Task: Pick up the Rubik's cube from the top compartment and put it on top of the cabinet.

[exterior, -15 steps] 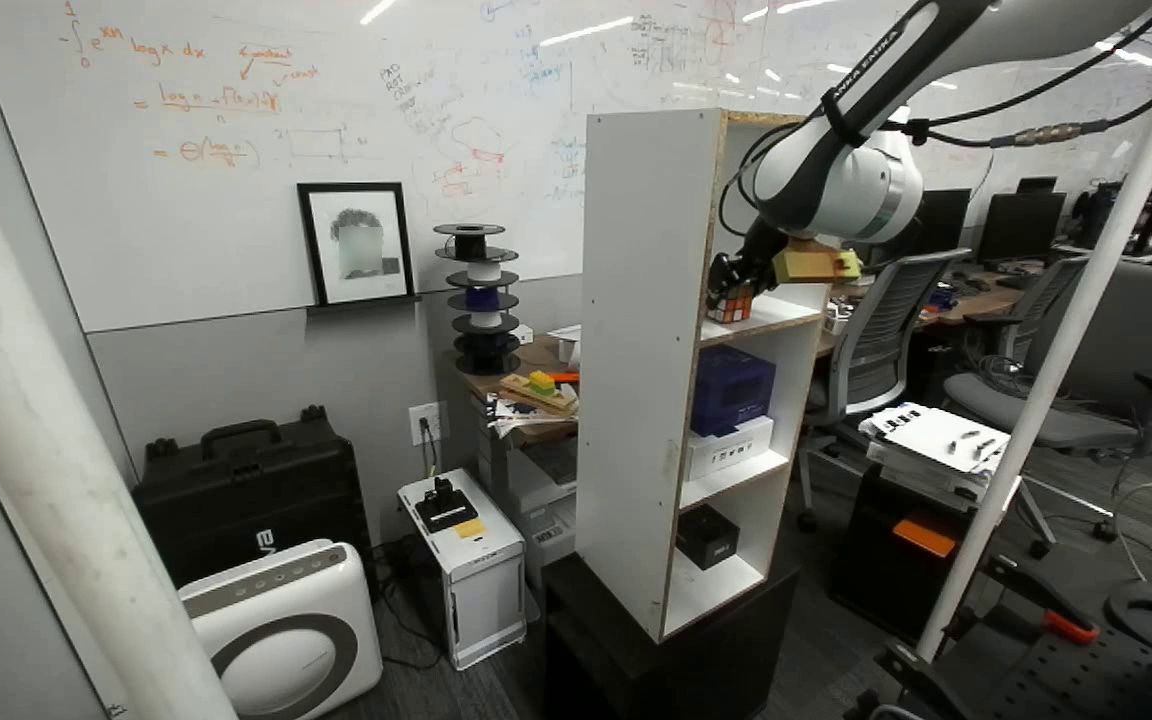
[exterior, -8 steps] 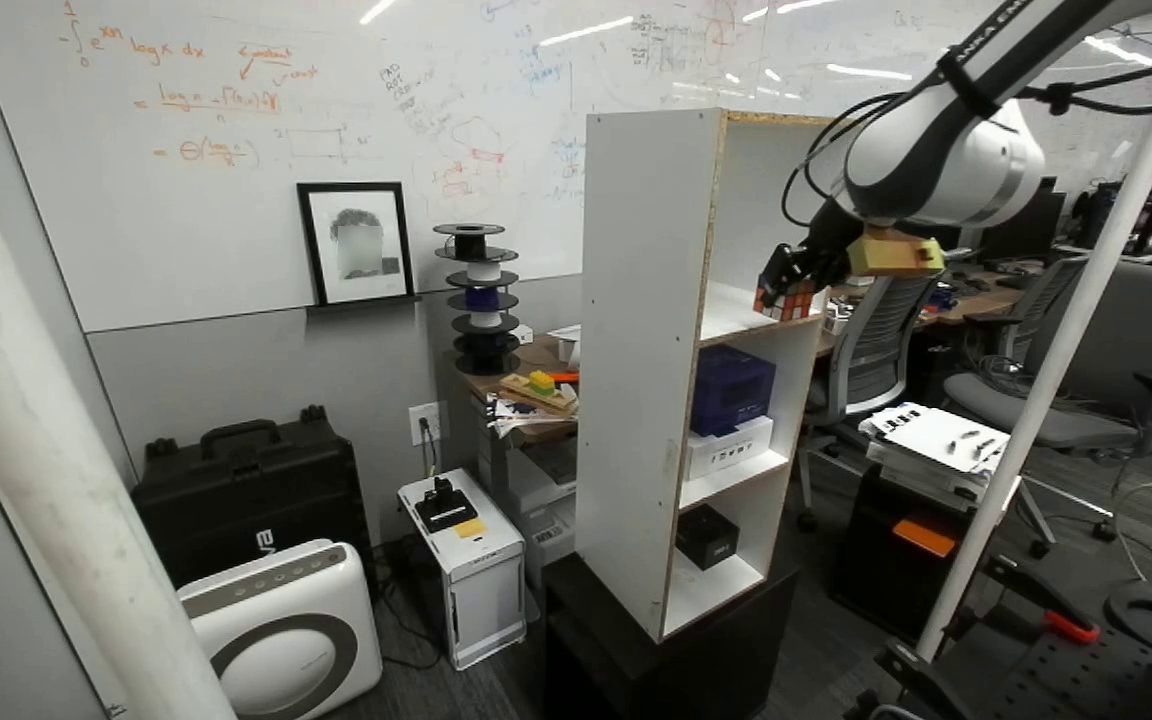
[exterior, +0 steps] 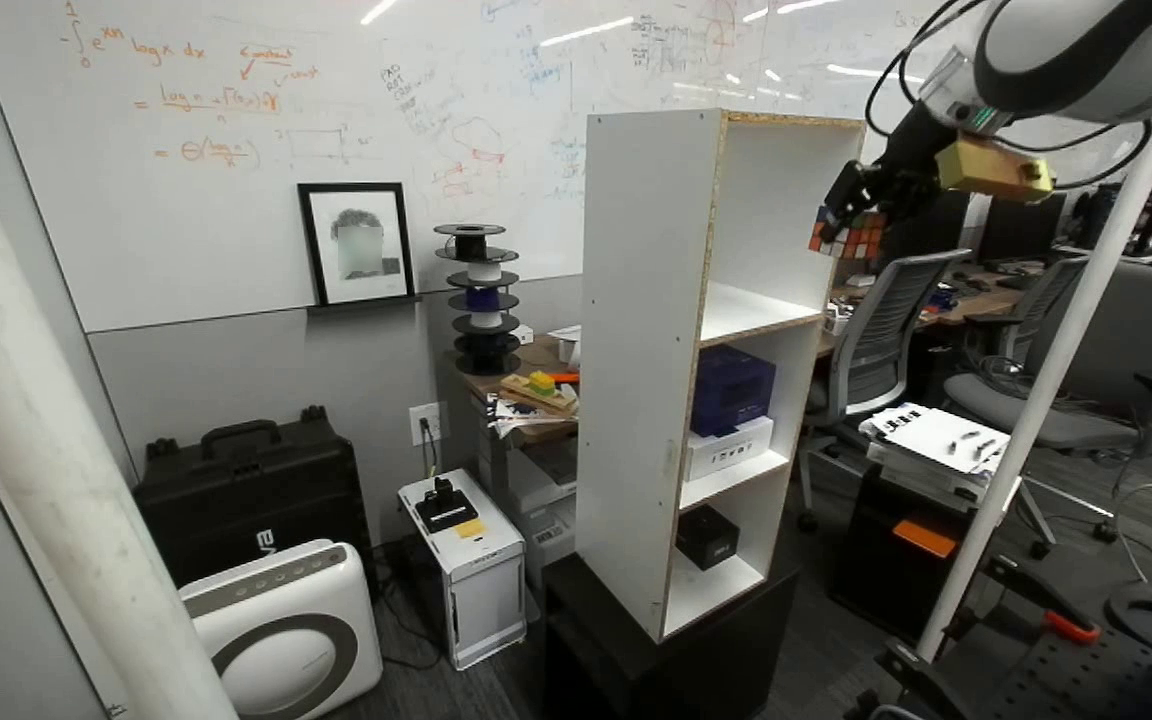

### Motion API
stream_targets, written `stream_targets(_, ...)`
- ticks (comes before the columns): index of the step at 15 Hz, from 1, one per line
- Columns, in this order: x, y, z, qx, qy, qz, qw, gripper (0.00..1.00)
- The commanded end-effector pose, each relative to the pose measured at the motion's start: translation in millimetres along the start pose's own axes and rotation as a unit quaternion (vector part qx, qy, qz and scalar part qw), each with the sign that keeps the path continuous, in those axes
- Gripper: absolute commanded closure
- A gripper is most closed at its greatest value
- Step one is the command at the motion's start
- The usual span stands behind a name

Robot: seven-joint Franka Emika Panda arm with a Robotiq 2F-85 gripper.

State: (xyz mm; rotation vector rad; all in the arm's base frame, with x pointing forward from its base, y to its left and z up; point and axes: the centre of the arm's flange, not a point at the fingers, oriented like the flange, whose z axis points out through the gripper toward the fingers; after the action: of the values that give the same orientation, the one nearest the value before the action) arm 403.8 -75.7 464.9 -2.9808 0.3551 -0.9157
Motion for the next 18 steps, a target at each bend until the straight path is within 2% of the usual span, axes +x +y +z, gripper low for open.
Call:
stream_targets(1,31,-20,-89,0.016,0.044,0.053,0.9975,0.61)
stream_targets(3,55,-25,-131,0.023,0.077,0.08,0.9936,0.61)
stream_targets(6,108,-31,-188,0.027,0.157,0.121,0.9798,0.61)
stream_targets(9,158,-28,-215,0.021,0.195,0.155,0.9683,0.61)
stream_targets(12,194,-20,-196,0.016,0.182,0.18,0.9667,0.61)
stream_targets(18,237,-18,-98,0.006,0.109,0.208,0.9719,0.61)
